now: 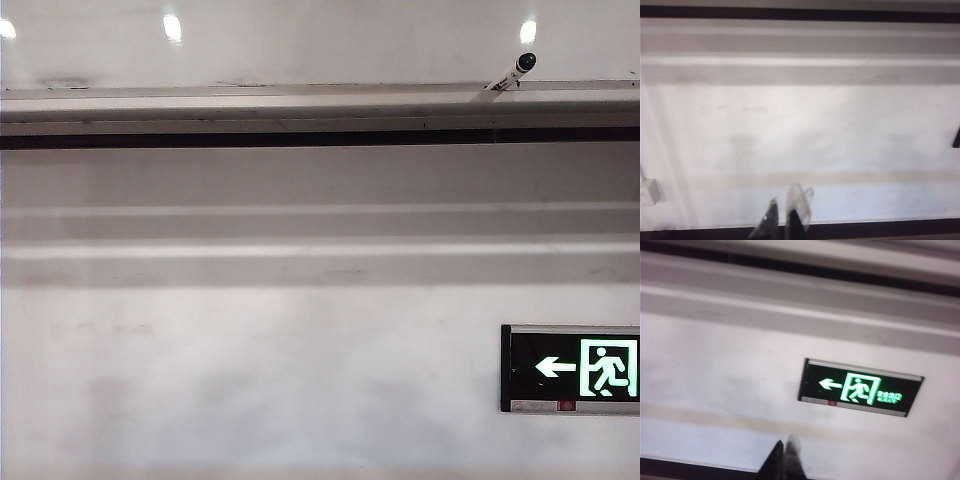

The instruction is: Wipe the whiteboard clean using the black magnetic whiteboard eraser attached to the whiteboard.

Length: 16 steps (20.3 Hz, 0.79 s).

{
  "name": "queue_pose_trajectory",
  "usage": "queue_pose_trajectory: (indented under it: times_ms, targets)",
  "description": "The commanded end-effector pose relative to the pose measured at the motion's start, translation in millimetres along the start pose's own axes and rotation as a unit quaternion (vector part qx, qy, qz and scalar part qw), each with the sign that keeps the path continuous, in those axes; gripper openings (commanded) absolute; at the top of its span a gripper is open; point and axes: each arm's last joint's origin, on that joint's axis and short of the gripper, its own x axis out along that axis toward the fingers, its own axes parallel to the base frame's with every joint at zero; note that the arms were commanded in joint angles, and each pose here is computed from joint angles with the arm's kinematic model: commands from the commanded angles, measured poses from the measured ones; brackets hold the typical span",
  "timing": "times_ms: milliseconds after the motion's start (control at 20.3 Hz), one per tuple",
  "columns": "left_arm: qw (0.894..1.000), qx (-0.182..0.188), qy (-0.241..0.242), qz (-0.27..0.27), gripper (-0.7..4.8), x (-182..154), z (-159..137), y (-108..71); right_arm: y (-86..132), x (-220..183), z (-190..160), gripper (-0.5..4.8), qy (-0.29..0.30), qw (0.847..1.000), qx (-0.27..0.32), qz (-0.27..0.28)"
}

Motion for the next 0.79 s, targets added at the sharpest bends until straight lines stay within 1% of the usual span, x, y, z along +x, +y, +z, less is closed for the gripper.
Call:
queue_pose_trajectory:
  times_ms: [49,247,790]
  targets:
    - [1.0,0.0,-0.004,-0.001,0.26,-0.1,0.8,0.0,-1.5,0.0,0.7,0.0,-0.005,1.0,0.014,-0.013]
    - [1.0,0.0,-0.004,-0.001,0.26,-0.1,0.8,0.0,-3.0,0.1,0.6,0.0,-0.005,1.0,0.014,-0.022]
    - [1.0,0.0,-0.004,-0.001,0.26,-0.1,0.8,0.0,-3.0,0.1,0.7,0.0,-0.005,1.0,0.014,-0.022]
